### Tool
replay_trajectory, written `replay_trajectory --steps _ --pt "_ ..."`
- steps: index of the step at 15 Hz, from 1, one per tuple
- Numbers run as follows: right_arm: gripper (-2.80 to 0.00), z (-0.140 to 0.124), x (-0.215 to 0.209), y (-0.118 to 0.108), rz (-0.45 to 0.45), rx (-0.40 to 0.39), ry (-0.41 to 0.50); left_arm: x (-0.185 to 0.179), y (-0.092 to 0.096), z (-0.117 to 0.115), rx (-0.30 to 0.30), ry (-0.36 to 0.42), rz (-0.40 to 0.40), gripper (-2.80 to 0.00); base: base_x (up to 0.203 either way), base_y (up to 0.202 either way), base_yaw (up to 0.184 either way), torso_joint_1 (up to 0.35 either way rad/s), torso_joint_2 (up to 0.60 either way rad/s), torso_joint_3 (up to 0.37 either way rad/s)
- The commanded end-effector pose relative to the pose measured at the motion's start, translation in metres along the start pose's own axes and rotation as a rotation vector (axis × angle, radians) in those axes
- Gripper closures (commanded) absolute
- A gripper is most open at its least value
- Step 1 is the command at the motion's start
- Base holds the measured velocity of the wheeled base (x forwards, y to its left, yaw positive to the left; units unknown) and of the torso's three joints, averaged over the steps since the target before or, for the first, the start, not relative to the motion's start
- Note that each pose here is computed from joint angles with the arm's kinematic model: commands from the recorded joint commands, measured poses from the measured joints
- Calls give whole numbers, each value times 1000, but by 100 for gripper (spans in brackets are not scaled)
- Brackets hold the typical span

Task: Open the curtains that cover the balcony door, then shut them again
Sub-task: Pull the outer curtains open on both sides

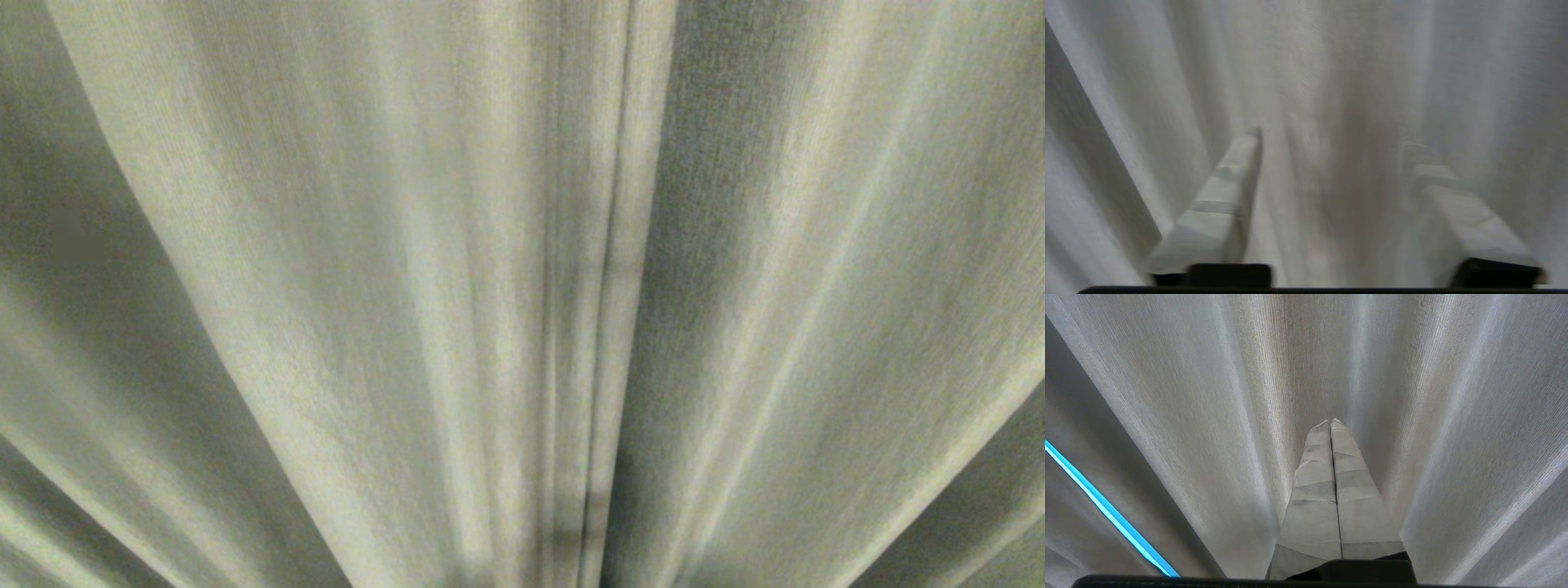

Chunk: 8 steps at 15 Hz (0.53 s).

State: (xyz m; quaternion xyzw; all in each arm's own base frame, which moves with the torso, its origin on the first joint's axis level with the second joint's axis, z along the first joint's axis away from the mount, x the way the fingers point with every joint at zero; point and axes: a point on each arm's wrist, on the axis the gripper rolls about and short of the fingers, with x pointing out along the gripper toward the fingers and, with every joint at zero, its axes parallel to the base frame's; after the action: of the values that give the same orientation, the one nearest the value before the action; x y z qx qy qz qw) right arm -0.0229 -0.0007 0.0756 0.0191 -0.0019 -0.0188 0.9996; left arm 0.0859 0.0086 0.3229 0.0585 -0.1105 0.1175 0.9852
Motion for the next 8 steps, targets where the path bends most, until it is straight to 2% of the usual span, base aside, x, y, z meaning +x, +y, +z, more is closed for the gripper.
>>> replay_trajectory --steps 1,8 --pt "0 0 0 0 1 0 0 15 -2 -1 9 27 11 -280 0 0 0 0 0 0" --pt "0 0 0 0 -1 0 1 19 -1 0 25 1 74 -280 0 0 0 0 0 0"
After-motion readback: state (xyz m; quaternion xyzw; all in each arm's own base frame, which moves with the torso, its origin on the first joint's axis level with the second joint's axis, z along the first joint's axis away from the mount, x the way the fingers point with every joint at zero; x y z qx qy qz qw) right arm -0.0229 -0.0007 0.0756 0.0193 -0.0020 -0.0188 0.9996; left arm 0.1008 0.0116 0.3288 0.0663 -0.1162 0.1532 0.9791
